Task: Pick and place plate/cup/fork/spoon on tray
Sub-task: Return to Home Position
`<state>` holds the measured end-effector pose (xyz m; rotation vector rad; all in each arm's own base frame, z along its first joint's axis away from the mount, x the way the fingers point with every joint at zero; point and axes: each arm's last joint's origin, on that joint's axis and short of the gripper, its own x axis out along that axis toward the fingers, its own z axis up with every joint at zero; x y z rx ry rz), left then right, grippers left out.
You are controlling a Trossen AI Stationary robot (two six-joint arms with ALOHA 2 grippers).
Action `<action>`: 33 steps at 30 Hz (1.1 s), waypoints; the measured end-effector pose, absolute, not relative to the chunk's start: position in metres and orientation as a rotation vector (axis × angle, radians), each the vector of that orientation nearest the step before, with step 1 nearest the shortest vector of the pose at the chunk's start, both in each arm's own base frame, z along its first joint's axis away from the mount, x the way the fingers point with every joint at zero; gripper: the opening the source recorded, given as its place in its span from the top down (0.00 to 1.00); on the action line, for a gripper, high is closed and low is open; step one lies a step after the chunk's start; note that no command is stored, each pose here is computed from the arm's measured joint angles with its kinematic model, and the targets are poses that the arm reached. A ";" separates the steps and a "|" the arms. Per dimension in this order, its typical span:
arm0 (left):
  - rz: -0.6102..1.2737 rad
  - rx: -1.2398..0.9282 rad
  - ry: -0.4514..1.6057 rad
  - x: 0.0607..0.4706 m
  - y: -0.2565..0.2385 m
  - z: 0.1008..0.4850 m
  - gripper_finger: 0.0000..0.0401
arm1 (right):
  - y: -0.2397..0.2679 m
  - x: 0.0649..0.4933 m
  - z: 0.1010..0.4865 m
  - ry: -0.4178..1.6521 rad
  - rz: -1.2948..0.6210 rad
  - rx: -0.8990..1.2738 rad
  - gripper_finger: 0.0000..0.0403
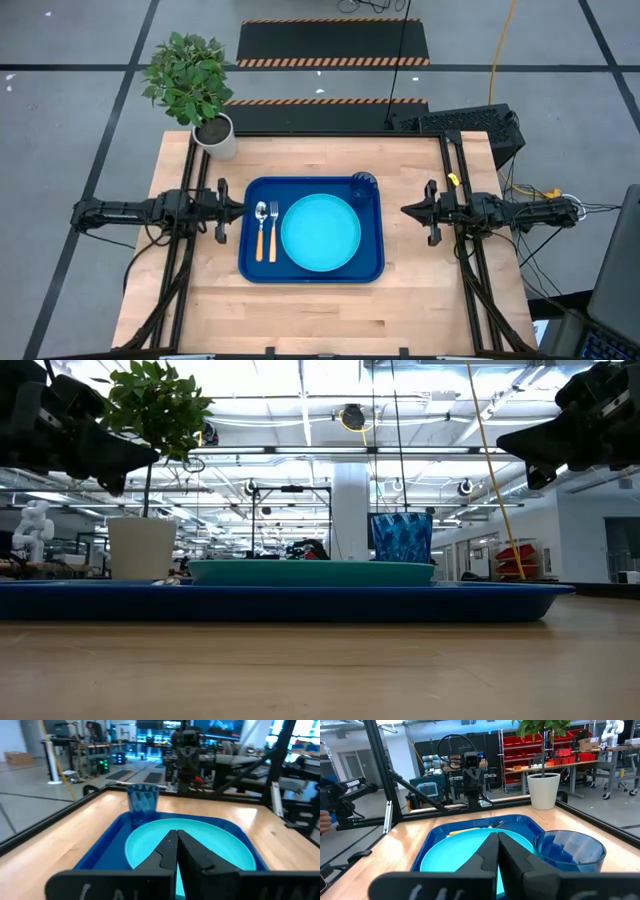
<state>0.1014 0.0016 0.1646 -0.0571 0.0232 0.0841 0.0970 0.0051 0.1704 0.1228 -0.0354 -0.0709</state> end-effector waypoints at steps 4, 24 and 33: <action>0.040 -0.017 0.031 0.102 0.000 0.164 0.96 | 0.005 0.097 0.171 -0.037 -0.071 0.123 1.00; 0.039 -0.022 0.033 0.102 0.000 0.164 0.94 | 0.006 0.097 0.171 -0.041 -0.046 0.123 1.00; 0.040 -0.021 0.032 0.102 0.000 0.164 0.94 | 0.006 0.097 0.171 -0.041 -0.046 0.123 1.00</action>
